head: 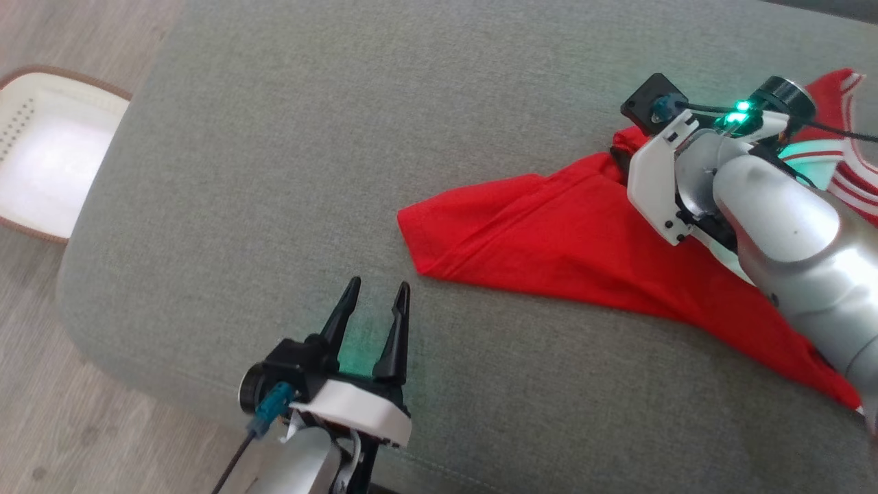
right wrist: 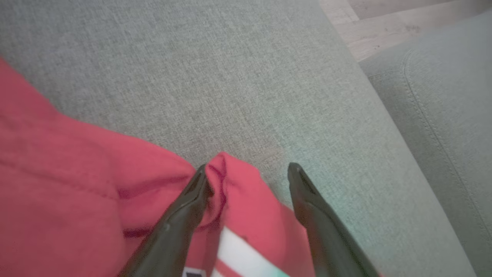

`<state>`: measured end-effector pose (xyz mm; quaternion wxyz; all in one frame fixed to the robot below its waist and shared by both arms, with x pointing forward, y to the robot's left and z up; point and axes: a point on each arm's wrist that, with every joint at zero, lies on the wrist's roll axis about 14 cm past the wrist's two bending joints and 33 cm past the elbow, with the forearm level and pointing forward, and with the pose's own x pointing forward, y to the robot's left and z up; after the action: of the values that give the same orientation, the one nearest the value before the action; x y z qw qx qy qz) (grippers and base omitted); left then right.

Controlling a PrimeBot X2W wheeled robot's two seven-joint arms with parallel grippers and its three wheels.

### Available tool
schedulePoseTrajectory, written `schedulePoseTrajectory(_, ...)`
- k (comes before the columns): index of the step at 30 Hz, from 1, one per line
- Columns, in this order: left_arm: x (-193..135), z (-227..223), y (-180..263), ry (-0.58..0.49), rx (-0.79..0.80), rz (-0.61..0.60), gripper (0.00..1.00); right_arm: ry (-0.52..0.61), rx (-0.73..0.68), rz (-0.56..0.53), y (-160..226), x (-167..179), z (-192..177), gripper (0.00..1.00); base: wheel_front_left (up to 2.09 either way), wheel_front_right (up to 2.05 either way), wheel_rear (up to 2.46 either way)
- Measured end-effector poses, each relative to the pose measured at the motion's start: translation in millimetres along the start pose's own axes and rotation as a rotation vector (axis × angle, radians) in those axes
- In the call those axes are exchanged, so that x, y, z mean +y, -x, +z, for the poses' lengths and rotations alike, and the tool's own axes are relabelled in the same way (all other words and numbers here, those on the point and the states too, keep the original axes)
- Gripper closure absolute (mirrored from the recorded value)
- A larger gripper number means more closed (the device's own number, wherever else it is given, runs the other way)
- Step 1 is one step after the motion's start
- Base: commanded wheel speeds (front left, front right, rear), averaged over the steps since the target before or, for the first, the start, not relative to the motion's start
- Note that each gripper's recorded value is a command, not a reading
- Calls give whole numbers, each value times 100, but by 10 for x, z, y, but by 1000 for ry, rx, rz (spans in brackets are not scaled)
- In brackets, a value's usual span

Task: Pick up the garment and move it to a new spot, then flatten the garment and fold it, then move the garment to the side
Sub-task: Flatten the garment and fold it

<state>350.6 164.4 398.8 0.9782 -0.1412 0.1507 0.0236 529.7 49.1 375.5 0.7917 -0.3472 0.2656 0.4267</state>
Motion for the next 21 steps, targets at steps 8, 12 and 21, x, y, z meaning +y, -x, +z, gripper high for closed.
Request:
schedulePoseTrajectory(8, 32, 60, 1, 9, -18, 12, 0, -19, 29, 35, -41, -1, -9, 100, 0, 0, 0)
schedulePoseTrajectory(12, 48, 62, 1, 9, -18, 18, 0, -48, -36, -19, -56, -238, 43, 100, 0, 0, 0)
schedulePoseTrajectory(21, 101, 130, -9, 10, -32, 36, 0, -86, -254, -282, 57, -1300, 477, 100, 0, 0, 0)
